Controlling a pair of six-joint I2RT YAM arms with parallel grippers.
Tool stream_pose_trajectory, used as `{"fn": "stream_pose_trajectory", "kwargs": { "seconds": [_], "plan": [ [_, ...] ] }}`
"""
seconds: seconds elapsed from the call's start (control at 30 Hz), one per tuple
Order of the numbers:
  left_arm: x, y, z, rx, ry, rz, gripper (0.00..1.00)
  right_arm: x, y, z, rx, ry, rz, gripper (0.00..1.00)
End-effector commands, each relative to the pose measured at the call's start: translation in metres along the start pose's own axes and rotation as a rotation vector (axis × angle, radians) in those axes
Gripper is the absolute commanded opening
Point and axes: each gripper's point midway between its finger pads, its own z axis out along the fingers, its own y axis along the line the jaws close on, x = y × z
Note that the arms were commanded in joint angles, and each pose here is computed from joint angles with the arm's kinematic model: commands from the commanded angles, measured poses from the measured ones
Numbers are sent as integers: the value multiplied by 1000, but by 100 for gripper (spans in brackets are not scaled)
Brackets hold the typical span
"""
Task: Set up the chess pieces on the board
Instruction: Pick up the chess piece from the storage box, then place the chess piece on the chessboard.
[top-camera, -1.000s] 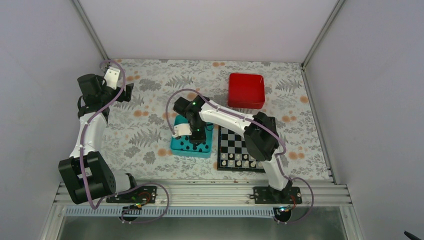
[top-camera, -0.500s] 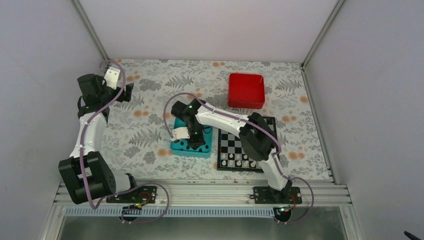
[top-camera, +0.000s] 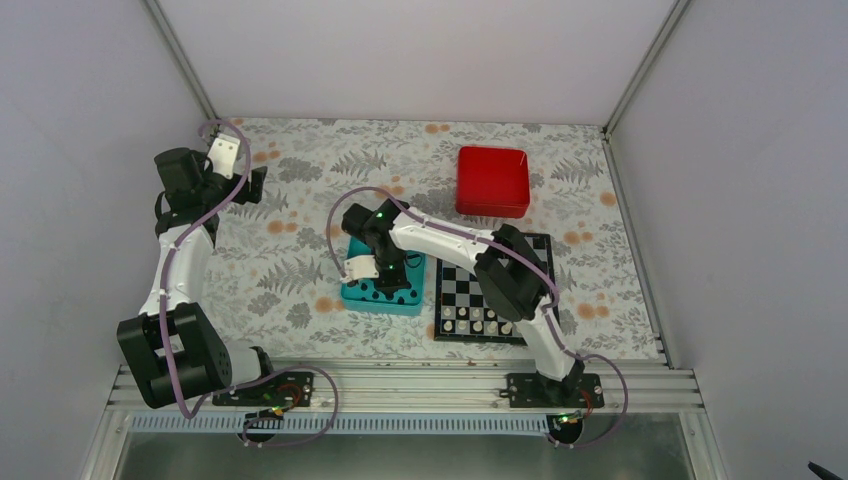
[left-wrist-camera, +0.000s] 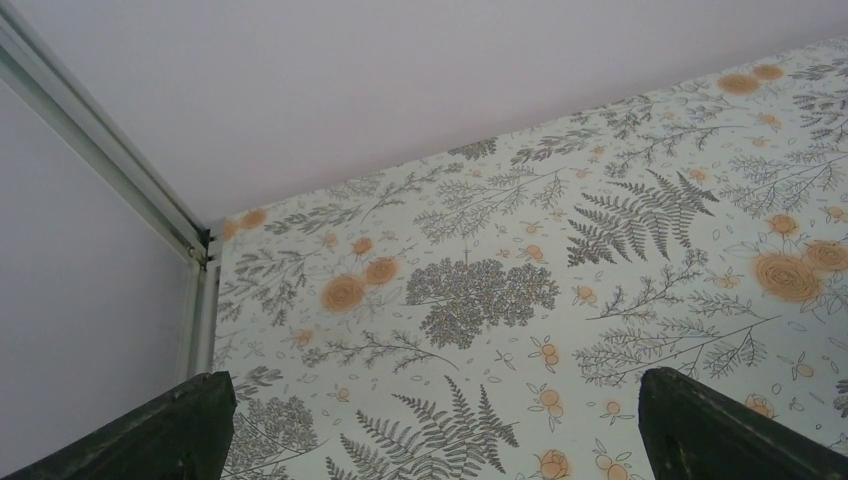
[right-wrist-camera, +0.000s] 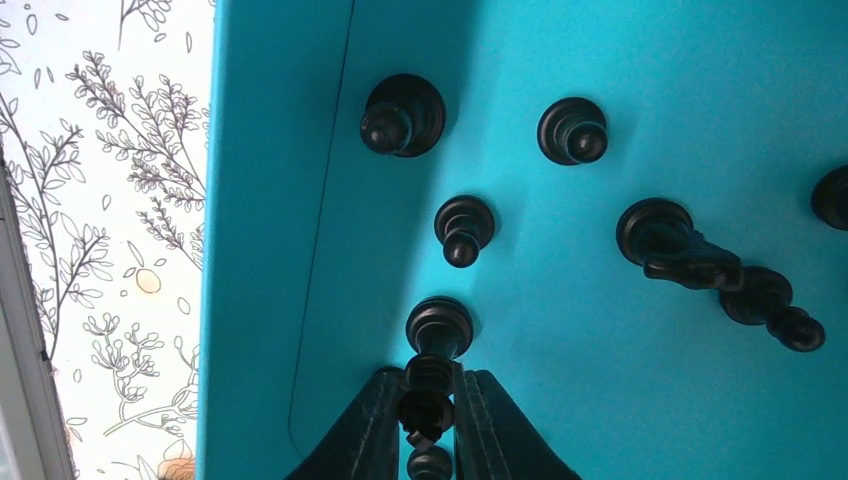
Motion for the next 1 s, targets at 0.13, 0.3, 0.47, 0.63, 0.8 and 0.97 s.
{"fn": "stream_pose_trajectory", "kwargs": {
  "seconds": [0.13, 0.3, 0.47, 0.63, 0.8, 0.97],
  "plan": [
    [-5, 1, -5, 4, -24, 4, 100, 0, -1, -16, 28, -22, 13, 11],
    [-6, 2, -5, 5, -25, 3, 100, 12, -25, -61, 134, -62, 74, 11],
    [-7, 2, -5, 6, -29, 3, 100, 49, -53, -112, 233, -103, 180, 11],
    [-8, 2, -6, 5, -28, 2, 100, 122, -85, -157, 304, -142, 343, 11],
    [-7, 2, -5, 7, -28, 1, 100, 203, -95, -174, 324, -171, 504, 12],
    [-7, 1, -4, 14, -30, 0, 100, 258, -87, -153, 278, -169, 609, 12]
  ]
}}
